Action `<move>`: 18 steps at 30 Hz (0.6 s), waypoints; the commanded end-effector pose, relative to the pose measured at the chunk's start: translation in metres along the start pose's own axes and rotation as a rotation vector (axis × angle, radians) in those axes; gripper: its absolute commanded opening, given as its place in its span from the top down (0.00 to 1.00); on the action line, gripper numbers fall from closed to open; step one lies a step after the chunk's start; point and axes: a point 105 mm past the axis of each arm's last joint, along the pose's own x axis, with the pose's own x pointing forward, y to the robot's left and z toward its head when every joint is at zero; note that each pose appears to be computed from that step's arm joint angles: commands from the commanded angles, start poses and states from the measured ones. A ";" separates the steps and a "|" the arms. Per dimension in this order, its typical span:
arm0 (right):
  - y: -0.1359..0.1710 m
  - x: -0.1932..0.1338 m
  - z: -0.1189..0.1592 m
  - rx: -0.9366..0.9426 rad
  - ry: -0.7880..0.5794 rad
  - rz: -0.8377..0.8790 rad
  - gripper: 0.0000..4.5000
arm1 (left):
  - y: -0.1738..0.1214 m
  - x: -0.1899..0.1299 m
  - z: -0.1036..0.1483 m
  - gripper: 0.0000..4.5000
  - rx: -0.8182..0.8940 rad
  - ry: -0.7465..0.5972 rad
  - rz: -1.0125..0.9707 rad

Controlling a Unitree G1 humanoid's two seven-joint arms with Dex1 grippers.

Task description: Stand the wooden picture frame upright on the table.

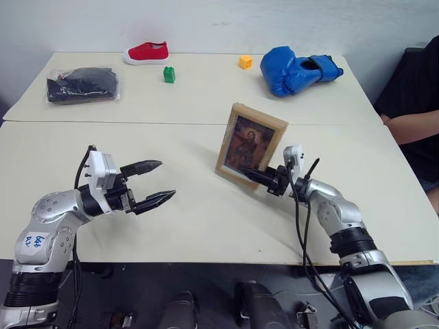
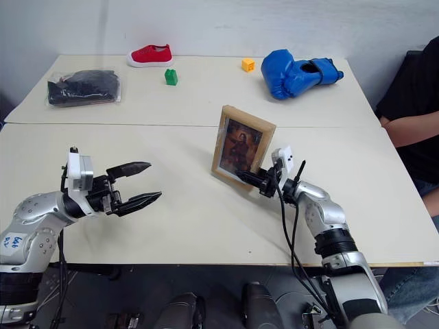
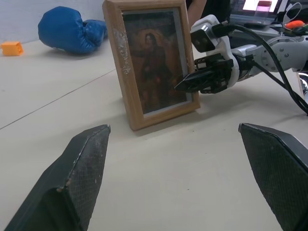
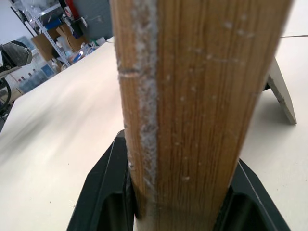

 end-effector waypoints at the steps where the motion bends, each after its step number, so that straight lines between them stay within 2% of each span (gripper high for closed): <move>1: -0.012 -0.009 -0.017 -0.012 0.074 -0.086 0.71 | 0.002 -0.003 0.016 0.00 0.058 -0.025 0.001; 3: -0.010 -0.011 -0.017 -0.022 0.085 -0.071 0.71 | 0.003 -0.004 0.015 0.00 0.060 -0.017 0.006; 5: -0.008 -0.013 -0.013 -0.043 0.084 -0.061 0.55 | 0.003 -0.005 0.014 0.00 0.055 -0.005 0.003; 6: -0.006 -0.013 -0.009 -0.070 0.074 -0.059 0.51 | 0.004 -0.006 0.012 0.00 0.057 0.000 0.005; 8: -0.001 -0.019 -0.002 -0.112 0.054 -0.036 0.35 | 0.005 -0.008 0.010 0.00 0.061 0.012 0.009; 13: 0.018 -0.058 0.011 -0.273 0.062 0.044 0.00 | 0.009 -0.025 -0.006 0.00 0.079 0.096 0.058; 16: 0.021 -0.095 0.022 -0.401 0.093 0.010 0.00 | 0.008 -0.041 -0.024 0.00 0.128 0.208 0.096; 18: 0.029 -0.116 0.026 -0.561 0.137 0.031 0.00 | 0.005 -0.053 -0.035 0.00 0.151 0.265 0.105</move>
